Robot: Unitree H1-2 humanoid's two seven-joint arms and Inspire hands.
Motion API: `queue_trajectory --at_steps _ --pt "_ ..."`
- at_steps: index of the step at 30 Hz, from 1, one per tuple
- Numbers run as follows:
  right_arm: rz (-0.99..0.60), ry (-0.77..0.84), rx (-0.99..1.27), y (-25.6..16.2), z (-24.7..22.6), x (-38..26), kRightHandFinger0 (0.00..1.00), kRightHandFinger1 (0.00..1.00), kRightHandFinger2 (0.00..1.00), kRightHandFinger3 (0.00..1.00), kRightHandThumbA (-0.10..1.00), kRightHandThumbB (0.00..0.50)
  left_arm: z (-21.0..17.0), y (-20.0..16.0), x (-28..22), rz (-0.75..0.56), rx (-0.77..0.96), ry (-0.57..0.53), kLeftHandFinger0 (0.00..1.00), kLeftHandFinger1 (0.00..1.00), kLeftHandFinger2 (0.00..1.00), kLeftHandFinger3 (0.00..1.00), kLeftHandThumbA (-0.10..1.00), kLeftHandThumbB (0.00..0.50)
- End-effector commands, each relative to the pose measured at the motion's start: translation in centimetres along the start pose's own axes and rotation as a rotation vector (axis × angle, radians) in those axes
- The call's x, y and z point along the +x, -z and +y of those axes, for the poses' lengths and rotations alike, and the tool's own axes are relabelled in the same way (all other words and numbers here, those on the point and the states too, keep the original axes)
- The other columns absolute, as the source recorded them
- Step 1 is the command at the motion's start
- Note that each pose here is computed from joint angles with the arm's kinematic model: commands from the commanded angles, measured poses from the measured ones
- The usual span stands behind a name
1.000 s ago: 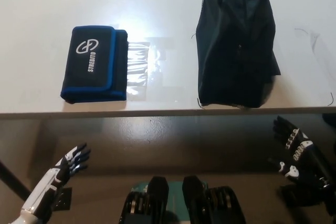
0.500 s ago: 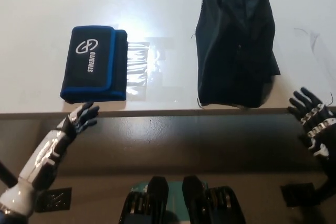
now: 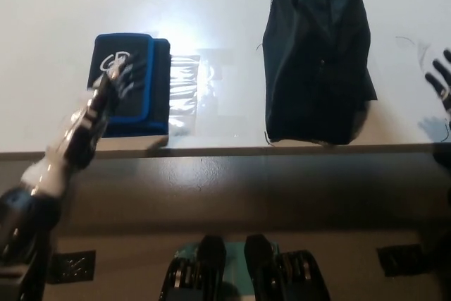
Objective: Use both hands to pick up the lunch bag on the right hand side and smoothly move it near the note book on the left hand side
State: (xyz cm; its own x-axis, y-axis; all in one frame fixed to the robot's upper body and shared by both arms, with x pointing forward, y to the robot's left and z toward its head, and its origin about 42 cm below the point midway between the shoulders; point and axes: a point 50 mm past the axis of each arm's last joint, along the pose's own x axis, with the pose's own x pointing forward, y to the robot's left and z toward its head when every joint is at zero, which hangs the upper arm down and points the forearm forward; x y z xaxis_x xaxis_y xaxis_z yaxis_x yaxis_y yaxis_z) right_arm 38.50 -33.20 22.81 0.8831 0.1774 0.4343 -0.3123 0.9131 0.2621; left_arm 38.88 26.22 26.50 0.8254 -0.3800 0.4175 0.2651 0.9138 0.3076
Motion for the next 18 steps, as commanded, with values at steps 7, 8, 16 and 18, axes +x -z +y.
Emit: queue_trajectory --at_steps 7,8,16,18 --pt "-0.107 -0.022 0.110 -2.8 -0.5 5.8 1.00 1.00 1.00 1.00 1.00 0.440 -0.1 0.7 7.5 0.046 -0.066 -0.026 1.00 1.00 1.00 1.00 1.00 0.476" --pt "-0.111 -0.024 0.114 -3.0 -0.5 6.3 1.00 1.00 1.00 1.00 1.00 0.442 -0.1 0.6 8.0 0.047 -0.065 -0.023 1.00 1.00 1.00 1.00 1.00 0.468" --pt "-0.114 -0.038 0.130 -3.3 0.2 9.3 1.00 1.00 1.00 1.00 1.00 0.425 -1.9 0.4 12.2 0.073 -0.116 0.034 1.00 1.00 1.00 1.00 1.00 0.455" --pt "-0.110 -0.030 0.159 -2.9 0.4 10.2 1.00 1.00 1.00 1.00 1.00 0.413 -2.7 0.3 13.4 0.105 -0.144 0.045 1.00 1.00 1.00 1.00 1.00 0.476"
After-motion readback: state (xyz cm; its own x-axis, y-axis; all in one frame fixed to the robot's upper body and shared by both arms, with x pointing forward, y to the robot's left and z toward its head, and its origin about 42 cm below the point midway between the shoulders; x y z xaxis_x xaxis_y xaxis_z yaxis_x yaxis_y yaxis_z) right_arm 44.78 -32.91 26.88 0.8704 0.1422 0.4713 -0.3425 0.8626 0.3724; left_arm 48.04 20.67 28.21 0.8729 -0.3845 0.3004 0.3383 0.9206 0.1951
